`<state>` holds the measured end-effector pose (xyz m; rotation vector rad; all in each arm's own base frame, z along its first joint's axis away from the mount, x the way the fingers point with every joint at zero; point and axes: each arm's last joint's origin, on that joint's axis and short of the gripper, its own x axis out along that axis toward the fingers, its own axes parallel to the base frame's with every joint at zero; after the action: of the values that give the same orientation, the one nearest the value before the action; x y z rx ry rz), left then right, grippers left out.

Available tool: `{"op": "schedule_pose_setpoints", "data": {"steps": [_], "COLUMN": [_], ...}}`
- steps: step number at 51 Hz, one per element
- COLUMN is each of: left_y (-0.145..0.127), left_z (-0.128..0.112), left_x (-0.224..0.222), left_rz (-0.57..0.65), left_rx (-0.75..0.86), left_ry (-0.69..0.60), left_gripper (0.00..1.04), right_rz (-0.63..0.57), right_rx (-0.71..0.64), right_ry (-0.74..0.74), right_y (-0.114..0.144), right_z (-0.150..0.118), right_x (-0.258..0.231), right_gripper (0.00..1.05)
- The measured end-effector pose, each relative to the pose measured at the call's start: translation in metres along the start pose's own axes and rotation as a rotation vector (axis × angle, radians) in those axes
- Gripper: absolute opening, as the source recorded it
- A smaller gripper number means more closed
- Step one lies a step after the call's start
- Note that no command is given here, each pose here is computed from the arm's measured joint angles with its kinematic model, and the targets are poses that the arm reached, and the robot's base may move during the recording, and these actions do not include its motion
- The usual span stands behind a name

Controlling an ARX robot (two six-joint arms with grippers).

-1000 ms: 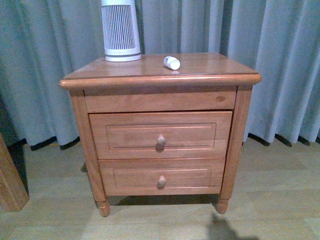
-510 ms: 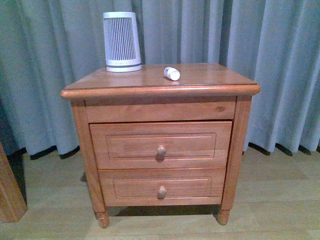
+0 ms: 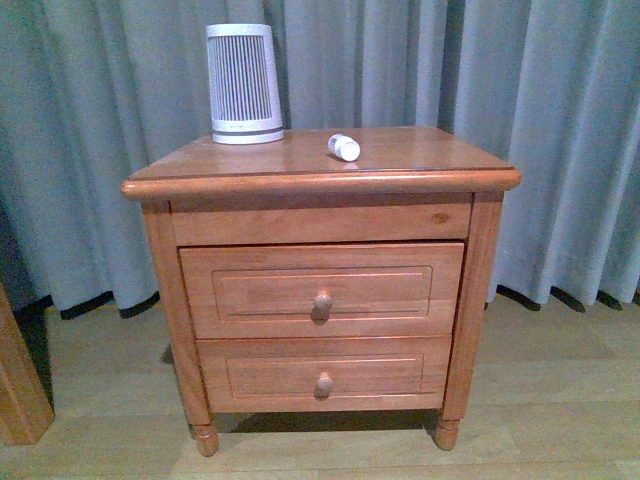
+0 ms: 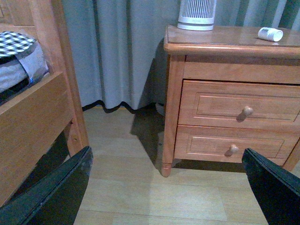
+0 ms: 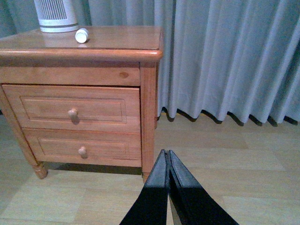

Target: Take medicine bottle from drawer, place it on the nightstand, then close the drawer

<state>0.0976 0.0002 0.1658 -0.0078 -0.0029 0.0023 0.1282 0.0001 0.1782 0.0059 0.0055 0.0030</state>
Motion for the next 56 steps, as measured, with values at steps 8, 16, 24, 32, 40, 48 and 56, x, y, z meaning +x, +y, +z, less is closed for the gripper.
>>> {"op": "schedule_pose_setpoints", "data": {"steps": [8,16,24,32,40,48,56], "left_y": [0.000,0.000,0.000,0.000,0.000,0.000,0.000], "left_z": [0.000,0.000,0.000,0.000,0.000,0.000,0.000], "left_x": [0.000,0.000,0.000,0.000,0.000,0.000,0.000], "left_rz": [0.000,0.000,0.000,0.000,0.000,0.000,0.000], "left_rx": [0.000,0.000,0.000,0.000,0.000,0.000,0.000], "left_ry": [0.000,0.000,0.000,0.000,0.000,0.000,0.000], "left_gripper": [0.98,0.98,0.98,0.98,0.98,0.98,0.98], "right_rz": [-0.001,-0.001,-0.002,-0.002,-0.002,-0.002,-0.002], "right_rx": [0.000,0.000,0.000,0.000,0.000,-0.001,0.000], "right_ry": [-0.010,-0.022,-0.020,-0.019,0.008,-0.014,-0.015], "right_y": [0.000,0.000,0.000,0.000,0.000,0.000,0.000], "right_z": [-0.006,-0.007,-0.007,-0.007,-0.012,-0.010,-0.010], "right_x": [-0.006,-0.011,-0.016,-0.019,-0.028,-0.031,-0.031], "right_gripper": [0.03,0.03,0.03,0.03,0.03,0.03,0.03]}}
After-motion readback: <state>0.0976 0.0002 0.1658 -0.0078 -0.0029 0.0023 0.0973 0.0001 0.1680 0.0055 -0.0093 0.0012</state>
